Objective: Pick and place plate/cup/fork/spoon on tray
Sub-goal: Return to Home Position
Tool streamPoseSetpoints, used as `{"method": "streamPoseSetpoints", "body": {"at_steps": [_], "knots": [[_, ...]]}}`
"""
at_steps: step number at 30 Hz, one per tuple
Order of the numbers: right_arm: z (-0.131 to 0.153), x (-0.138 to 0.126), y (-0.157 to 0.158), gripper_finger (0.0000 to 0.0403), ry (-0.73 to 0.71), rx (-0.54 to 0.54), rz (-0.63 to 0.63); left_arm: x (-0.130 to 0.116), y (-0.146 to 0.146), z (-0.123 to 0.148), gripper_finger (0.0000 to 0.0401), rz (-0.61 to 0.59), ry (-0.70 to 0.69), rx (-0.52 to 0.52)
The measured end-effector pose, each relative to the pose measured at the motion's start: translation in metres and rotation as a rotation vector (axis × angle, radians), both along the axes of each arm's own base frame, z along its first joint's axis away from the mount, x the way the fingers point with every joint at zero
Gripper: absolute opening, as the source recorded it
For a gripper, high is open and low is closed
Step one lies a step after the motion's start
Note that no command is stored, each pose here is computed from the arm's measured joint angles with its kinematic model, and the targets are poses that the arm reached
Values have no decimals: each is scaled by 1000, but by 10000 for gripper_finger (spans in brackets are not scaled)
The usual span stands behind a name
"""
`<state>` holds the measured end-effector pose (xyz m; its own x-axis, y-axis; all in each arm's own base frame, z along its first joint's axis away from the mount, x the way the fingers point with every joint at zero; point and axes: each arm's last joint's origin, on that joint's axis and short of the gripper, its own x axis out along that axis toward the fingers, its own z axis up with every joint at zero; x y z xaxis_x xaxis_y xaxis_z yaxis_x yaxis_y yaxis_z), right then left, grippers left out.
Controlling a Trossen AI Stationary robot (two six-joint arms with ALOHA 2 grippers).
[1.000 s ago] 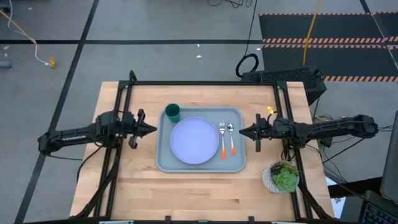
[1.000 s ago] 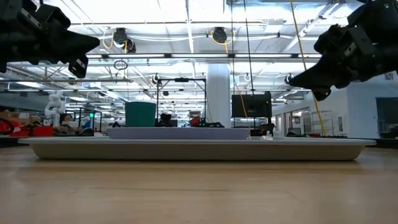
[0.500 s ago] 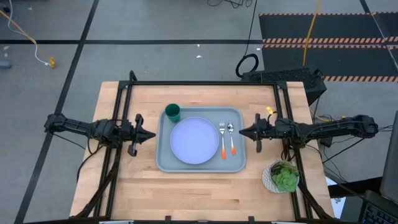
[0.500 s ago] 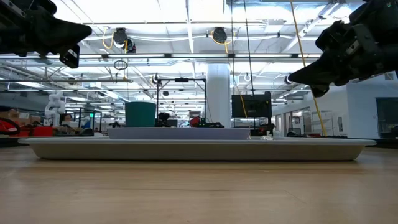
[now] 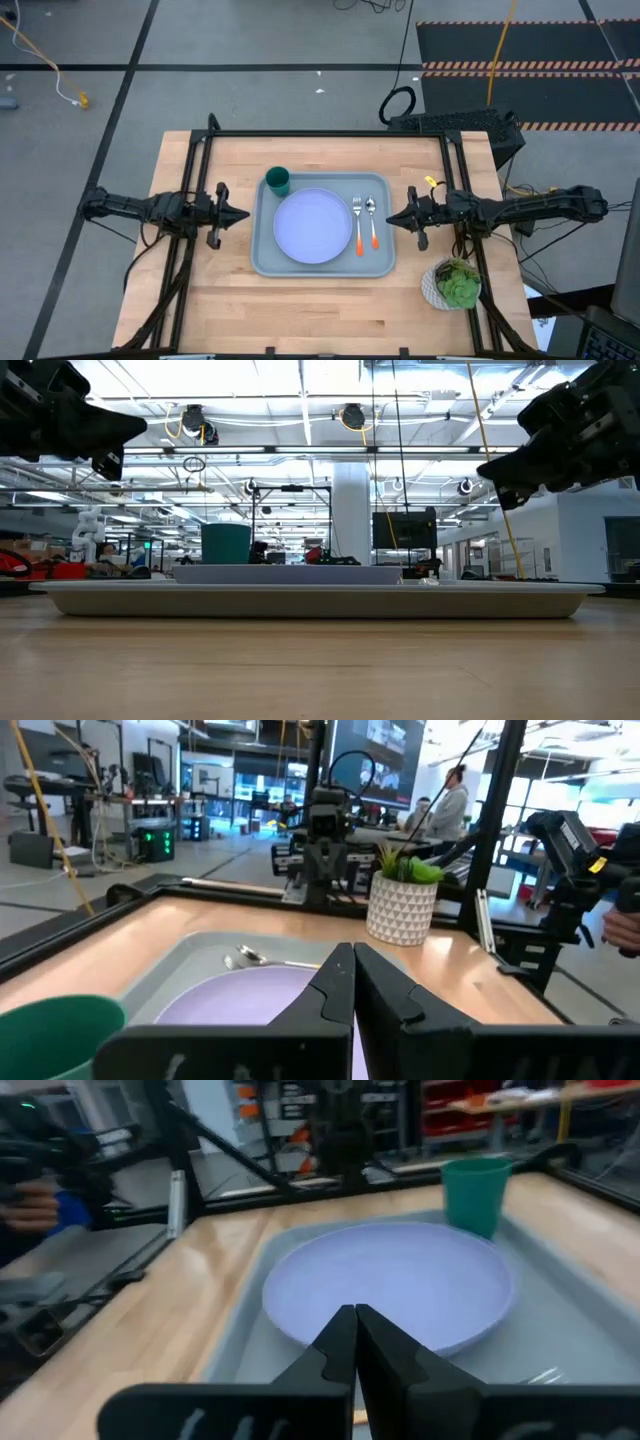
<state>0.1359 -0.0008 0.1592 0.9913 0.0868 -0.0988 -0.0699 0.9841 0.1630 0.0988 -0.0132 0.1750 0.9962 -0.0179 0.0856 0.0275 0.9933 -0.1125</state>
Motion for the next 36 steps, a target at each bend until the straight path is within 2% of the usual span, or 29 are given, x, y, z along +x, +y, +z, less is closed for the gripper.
{"method": "streamPoseSetpoints", "body": {"at_steps": [3,7,13,19,23,28,31,36], "knots": [[8,0,1,0,-93,5,18,-1,0,-3,0,-2,31,-3],[6,0,0,0,-77,7,18,-1,0,-3,0,4,34,6],[14,0,1,0,-163,-25,46,-2,0,-2,1,0,12,52],[14,-1,2,0,-159,-40,69,-1,2,-3,1,-11,24,42],[14,-2,2,0,-154,-11,68,-2,2,-2,1,-25,29,29],[12,-9,2,0,-121,-1,68,-9,3,10,1,-26,106,22],[14,-16,2,0,-135,0,62,-12,3,21,1,-33,98,24],[15,-27,3,0,-145,21,61,-11,2,12,1,-9,142,3]]}}
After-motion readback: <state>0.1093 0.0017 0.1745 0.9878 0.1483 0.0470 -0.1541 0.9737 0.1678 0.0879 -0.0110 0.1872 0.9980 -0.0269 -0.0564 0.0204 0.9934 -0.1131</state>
